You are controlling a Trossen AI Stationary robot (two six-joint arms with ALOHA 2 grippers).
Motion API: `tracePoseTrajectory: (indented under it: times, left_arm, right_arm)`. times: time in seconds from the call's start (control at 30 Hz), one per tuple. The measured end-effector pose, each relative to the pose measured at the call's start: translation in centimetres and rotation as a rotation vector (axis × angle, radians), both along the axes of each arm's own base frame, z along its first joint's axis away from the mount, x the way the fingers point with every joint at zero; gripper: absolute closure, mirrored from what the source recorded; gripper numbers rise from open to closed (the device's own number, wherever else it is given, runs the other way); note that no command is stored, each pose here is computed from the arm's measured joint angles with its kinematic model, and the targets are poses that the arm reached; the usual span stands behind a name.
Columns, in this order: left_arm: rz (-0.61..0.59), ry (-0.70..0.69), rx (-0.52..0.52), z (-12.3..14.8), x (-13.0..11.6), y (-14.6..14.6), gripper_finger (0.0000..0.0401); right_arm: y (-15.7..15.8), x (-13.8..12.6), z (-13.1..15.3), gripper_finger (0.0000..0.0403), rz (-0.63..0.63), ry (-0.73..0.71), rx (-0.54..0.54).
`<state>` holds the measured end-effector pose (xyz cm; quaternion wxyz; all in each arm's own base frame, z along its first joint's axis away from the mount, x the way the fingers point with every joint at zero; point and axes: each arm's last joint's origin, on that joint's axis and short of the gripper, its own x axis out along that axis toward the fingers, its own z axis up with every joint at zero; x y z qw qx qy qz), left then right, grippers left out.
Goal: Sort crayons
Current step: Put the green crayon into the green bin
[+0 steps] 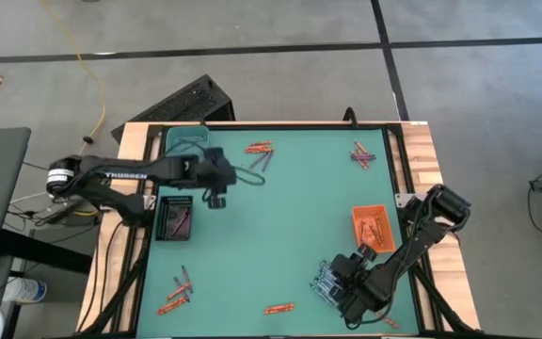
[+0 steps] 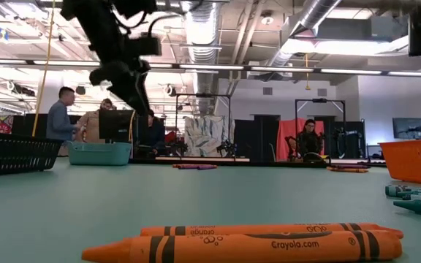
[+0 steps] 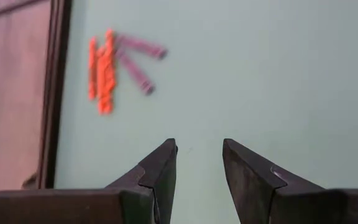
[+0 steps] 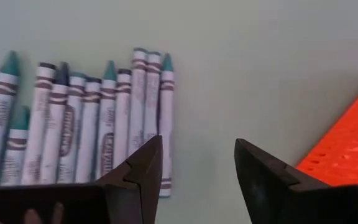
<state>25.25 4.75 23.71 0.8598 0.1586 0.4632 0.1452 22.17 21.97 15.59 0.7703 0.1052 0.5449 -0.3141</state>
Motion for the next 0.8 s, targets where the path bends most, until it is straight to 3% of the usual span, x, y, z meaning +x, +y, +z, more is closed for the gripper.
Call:
tracePoseTrajectory:
  times: [0.23, 0.5, 0.8]
  left_arm:
    - [-0.124, -0.083, -0.023, 0.4, 0.9, -4.1, 0.0279]
    - [-0.185, -0.141, -0.049, 0.6, 1.3, -6.4, 0.0279]
    - [-0.212, -0.151, -0.066, 0.6, 1.3, -7.7, 0.0279]
  right_arm:
    - [-0.3, 0.2, -0.7, 0.0212, 0.012, 0.000, 0.023]
    - [-0.7, 0.8, -1.2, 0.0214, 0.015, -0.003, 0.050]
    - [-0.9, 0.8, -1.2, 0.0264, 0.016, 0.012, 0.044]
